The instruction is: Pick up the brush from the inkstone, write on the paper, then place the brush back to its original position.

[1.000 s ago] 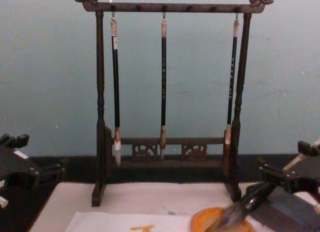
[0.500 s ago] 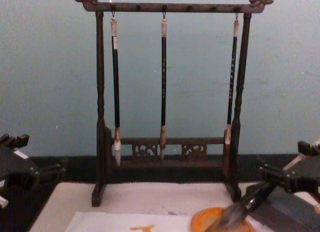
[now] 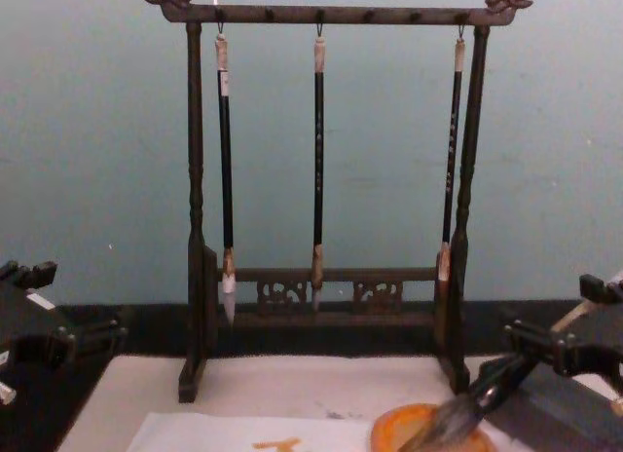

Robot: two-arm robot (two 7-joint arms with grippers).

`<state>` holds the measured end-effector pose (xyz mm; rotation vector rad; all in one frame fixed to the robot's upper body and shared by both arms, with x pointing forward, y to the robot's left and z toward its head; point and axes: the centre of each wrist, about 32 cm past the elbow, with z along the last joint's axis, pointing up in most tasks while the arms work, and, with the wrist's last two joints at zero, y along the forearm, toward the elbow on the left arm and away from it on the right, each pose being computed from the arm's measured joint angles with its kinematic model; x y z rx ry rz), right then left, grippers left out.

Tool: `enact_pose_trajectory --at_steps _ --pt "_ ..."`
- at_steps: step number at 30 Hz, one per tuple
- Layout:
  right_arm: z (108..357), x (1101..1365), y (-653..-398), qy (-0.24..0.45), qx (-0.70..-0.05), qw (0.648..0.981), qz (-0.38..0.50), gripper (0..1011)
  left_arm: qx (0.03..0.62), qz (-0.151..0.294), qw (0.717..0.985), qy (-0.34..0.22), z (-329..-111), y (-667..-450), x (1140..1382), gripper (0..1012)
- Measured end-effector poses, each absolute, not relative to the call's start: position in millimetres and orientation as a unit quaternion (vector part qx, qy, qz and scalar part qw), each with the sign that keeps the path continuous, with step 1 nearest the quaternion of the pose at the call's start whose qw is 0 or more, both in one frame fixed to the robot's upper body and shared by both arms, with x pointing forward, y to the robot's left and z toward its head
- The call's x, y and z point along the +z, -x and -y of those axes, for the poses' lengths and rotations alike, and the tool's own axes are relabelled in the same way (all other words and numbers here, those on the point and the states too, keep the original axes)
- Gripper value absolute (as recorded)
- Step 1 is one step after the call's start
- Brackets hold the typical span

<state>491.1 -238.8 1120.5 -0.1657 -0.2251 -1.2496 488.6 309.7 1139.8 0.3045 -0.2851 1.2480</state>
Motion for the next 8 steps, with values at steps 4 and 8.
enact_pose_trajectory --at_steps 4,8 --pt "238.8 1120.5 -491.1 0.077 -0.583 0.802 0.105 1000 0.58 0.132 0.791 -0.141 -309.7 -488.6 1139.8 1010" --pt "238.8 1120.5 -491.1 0.077 -0.583 0.802 0.105 1000 0.58 0.132 0.791 -0.141 -309.7 -488.6 1139.8 1010"
